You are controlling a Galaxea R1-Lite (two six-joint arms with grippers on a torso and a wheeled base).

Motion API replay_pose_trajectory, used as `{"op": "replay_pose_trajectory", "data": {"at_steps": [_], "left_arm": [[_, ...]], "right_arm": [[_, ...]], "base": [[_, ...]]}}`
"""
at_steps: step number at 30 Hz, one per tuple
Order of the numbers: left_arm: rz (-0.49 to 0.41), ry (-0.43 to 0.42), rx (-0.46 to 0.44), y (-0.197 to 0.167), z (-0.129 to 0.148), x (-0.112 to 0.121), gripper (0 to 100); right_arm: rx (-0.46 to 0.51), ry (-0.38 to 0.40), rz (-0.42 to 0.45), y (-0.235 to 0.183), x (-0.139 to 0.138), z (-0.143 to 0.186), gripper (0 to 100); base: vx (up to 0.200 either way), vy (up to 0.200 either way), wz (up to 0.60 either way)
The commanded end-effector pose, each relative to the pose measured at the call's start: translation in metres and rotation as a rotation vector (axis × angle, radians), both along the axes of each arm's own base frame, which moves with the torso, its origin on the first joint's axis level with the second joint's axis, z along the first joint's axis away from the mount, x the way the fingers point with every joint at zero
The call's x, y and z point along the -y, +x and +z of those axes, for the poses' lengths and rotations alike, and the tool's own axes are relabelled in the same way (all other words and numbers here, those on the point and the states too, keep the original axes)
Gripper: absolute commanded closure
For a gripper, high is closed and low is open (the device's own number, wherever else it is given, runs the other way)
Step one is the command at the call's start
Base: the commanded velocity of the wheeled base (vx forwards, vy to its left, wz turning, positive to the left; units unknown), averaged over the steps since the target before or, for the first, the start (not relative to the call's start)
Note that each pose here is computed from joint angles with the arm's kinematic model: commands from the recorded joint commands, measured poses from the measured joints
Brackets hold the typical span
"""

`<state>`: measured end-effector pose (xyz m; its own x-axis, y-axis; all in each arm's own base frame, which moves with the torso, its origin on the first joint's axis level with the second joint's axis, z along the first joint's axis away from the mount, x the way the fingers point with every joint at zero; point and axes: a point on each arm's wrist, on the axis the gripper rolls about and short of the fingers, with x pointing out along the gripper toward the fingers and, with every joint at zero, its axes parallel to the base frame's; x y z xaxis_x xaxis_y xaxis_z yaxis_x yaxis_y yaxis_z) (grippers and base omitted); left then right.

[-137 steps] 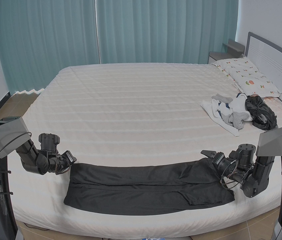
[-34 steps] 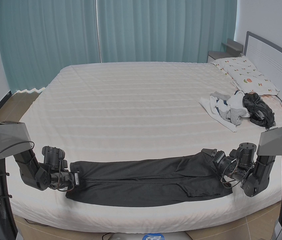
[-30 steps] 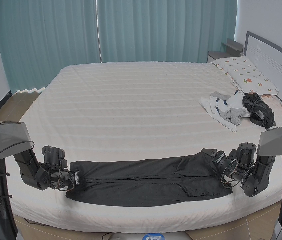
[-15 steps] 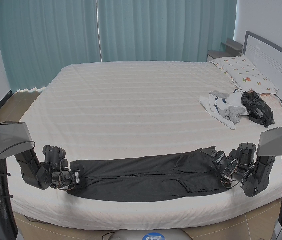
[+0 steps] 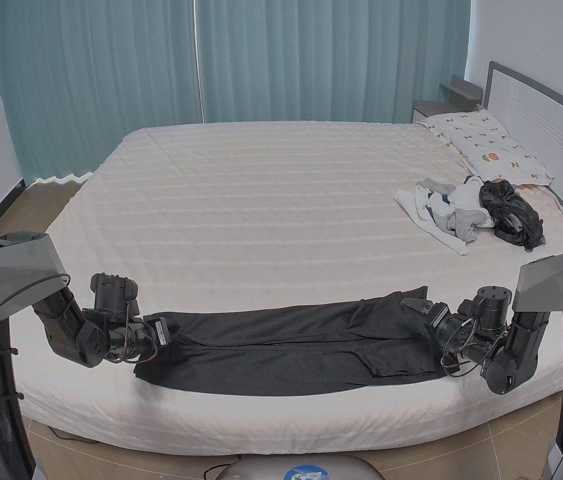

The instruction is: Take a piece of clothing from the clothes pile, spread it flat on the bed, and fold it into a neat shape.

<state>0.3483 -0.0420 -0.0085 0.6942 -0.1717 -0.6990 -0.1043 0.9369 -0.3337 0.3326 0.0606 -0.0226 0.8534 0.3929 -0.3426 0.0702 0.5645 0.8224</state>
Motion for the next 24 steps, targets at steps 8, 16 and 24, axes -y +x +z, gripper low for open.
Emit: {"op": "replay_pose_trajectory", "data": {"at_steps": [8, 16, 24], "left_arm": [[0.005, 0.063, 0.027, 0.008, 0.018, 0.027, 100], [0.009, 0.079, -0.039, 0.002, 0.010, 0.024, 100], [0.096, 0.110, -0.108, 0.000, 0.002, -0.012, 100]], "right_arm": [[0.001, 0.000, 0.001, 0.000, 0.000, 0.000, 0], [0.012, 0.002, 0.004, -0.003, -0.001, 0.001, 0], [0.010, 0.002, 0.005, -0.004, -0.001, -0.001, 0]], "base": [[0.000, 0.000, 0.00], [0.000, 0.000, 0.00], [0.000, 0.000, 0.00]]}}
